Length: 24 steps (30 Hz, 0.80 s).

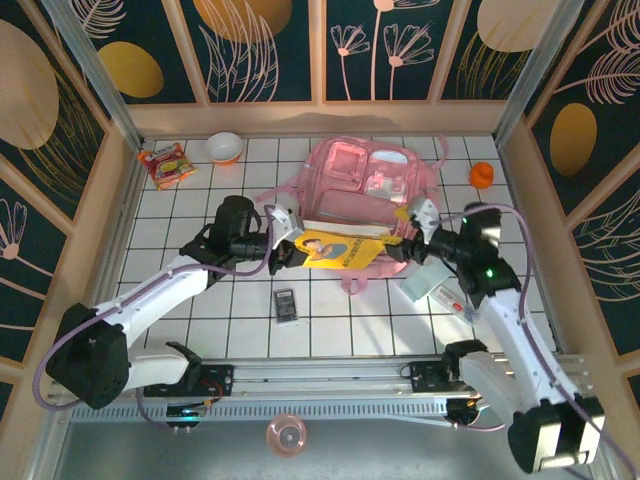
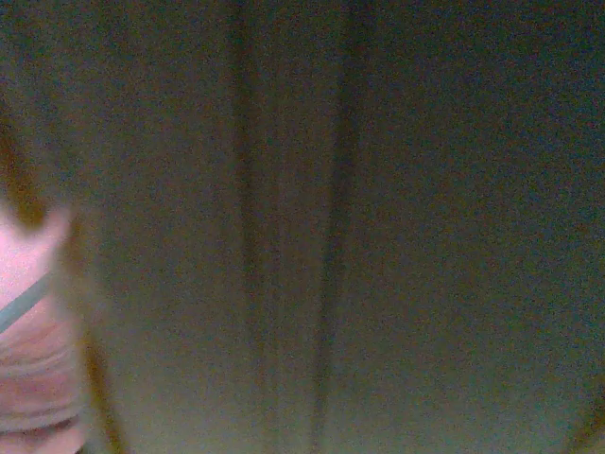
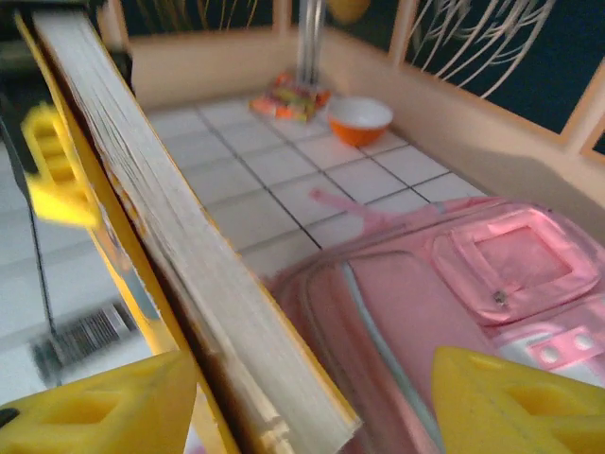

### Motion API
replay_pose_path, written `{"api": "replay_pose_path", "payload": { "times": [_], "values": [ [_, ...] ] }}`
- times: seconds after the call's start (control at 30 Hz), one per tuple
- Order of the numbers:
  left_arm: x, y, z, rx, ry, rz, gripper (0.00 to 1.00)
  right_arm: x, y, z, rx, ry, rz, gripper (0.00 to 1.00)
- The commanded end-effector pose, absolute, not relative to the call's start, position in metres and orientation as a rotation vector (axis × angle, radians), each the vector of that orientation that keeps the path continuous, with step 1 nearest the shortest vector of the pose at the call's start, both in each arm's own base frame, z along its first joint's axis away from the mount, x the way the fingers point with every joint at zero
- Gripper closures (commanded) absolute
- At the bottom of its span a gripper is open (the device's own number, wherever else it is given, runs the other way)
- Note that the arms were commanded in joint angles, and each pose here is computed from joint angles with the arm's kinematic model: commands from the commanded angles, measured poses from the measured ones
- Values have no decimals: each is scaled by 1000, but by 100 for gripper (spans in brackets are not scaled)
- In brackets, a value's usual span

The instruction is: Pack books, pencil case, and school supplies into a backpack

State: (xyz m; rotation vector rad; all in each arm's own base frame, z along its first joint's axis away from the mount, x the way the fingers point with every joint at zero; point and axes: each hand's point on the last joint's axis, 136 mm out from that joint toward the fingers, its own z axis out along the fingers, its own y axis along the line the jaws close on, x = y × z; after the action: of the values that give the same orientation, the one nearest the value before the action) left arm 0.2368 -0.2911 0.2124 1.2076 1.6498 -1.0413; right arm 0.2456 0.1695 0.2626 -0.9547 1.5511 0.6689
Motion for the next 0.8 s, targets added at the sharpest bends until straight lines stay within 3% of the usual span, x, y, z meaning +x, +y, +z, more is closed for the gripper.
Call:
{"api": "replay_pose_path", "payload": {
  "times": [0.0, 0.2, 0.43, 0.77],
  "values": [
    [217, -301, 294, 1175, 1277, -1221, 100, 218, 174, 294, -829, 1406, 915, 31],
    [214, -311, 306, 1239, 1254, -1324, 100, 194, 167, 298, -696, 1311, 1000, 20],
    [205, -316, 317, 1282, 1192, -1414, 100, 182, 172, 302, -729, 1278, 1082, 20],
    [208, -329, 312, 1305, 1221, -1428, 97, 170, 199, 304, -922, 1312, 1241, 42]
  ]
}}
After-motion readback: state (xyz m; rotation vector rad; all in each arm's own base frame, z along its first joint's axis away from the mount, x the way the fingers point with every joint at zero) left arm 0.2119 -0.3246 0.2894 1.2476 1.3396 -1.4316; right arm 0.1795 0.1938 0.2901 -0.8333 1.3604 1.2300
